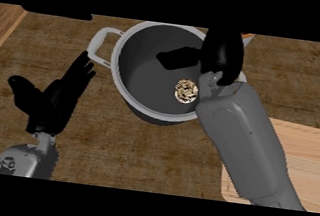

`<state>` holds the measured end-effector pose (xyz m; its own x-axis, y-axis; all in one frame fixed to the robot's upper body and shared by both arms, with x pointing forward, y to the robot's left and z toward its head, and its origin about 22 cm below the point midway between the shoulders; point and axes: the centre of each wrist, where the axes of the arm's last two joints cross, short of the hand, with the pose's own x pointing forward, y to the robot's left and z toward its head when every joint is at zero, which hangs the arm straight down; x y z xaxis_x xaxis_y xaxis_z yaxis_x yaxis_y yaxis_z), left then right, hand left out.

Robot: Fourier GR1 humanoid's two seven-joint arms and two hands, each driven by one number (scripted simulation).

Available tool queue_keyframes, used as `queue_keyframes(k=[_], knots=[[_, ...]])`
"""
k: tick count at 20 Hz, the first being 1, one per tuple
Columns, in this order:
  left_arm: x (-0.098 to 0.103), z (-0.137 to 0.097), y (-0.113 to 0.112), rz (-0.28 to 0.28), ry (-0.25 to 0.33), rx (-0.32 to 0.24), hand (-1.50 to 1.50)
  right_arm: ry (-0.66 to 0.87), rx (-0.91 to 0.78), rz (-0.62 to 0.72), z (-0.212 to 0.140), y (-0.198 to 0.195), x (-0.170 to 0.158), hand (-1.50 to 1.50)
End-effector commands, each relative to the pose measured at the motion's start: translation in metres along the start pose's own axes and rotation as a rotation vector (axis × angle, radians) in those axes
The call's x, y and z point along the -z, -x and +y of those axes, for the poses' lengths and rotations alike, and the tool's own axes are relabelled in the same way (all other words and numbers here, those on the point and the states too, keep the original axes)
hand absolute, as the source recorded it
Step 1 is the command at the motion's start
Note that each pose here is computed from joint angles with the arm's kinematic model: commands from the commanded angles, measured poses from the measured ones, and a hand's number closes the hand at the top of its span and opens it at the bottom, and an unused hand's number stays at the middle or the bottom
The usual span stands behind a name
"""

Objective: Pick the cupcake from the cutting board and place it in the pot

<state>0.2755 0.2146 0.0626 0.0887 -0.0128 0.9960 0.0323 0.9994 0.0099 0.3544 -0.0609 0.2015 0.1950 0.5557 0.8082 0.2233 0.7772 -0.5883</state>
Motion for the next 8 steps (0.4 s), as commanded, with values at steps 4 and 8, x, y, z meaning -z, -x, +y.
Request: queue_keyframes(k=[4,8], knots=[[0.002,0.011,-0.004,0.002,-0.028,0.010,0.00,0.283,0.306,-0.038,-0.007,0.018,0.003,-1.50],[-0.004,0.011,-0.001,-0.005,-0.048,0.002,0.00,0.381,0.361,0.004,-0.021,0.014,0.006,-1.50]])
